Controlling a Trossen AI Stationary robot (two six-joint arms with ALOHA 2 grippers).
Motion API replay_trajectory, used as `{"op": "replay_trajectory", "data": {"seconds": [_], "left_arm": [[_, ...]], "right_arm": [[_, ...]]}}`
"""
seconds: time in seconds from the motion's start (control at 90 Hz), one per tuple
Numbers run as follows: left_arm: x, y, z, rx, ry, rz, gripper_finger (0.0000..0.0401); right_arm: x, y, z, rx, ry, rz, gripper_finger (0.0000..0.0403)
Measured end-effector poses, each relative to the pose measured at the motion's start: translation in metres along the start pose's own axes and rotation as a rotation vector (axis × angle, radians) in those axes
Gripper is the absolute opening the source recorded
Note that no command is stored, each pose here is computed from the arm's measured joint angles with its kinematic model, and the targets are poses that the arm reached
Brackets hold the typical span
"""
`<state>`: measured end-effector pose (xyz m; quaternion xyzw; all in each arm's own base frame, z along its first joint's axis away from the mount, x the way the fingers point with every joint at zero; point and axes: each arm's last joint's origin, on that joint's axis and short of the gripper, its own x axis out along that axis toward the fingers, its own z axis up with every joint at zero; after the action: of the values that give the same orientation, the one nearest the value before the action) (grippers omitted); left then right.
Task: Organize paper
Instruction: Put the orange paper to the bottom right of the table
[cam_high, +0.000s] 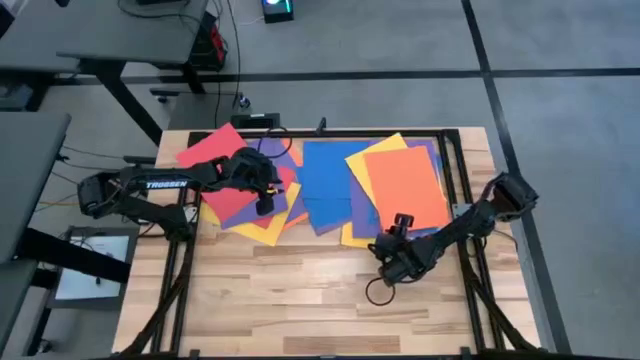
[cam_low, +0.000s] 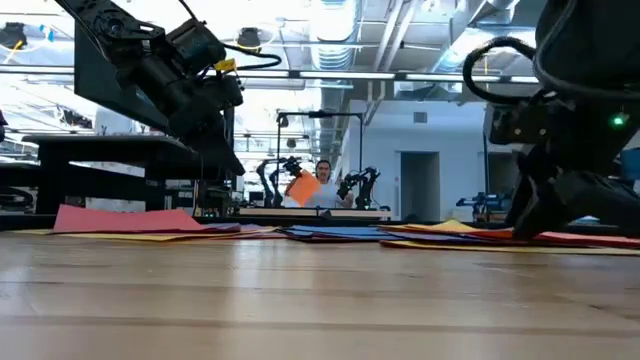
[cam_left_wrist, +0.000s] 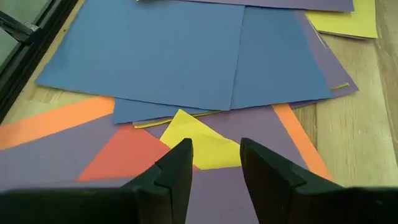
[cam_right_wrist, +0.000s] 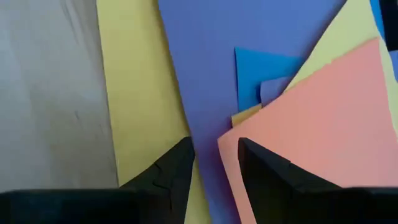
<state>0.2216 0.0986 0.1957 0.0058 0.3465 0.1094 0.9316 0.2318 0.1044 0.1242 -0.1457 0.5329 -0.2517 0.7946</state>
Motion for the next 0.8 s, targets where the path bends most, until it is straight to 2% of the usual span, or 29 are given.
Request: {"op": "replay_trajectory", "data": {"seconds": [0.611,0.8], "left_arm": [[0.000,0.000,0.000,0.001,0.000,0.000,0.0118],[0.000,0.000,0.000,0.001,0.000,0.000,0.0118]], "right_arm": [[0.018,-0.017,0.001,0.049,0.068,-0.052,0.0119],[0.025,-0.024,-0.001,0.069,0.094,-0.070,0.0089]]}}
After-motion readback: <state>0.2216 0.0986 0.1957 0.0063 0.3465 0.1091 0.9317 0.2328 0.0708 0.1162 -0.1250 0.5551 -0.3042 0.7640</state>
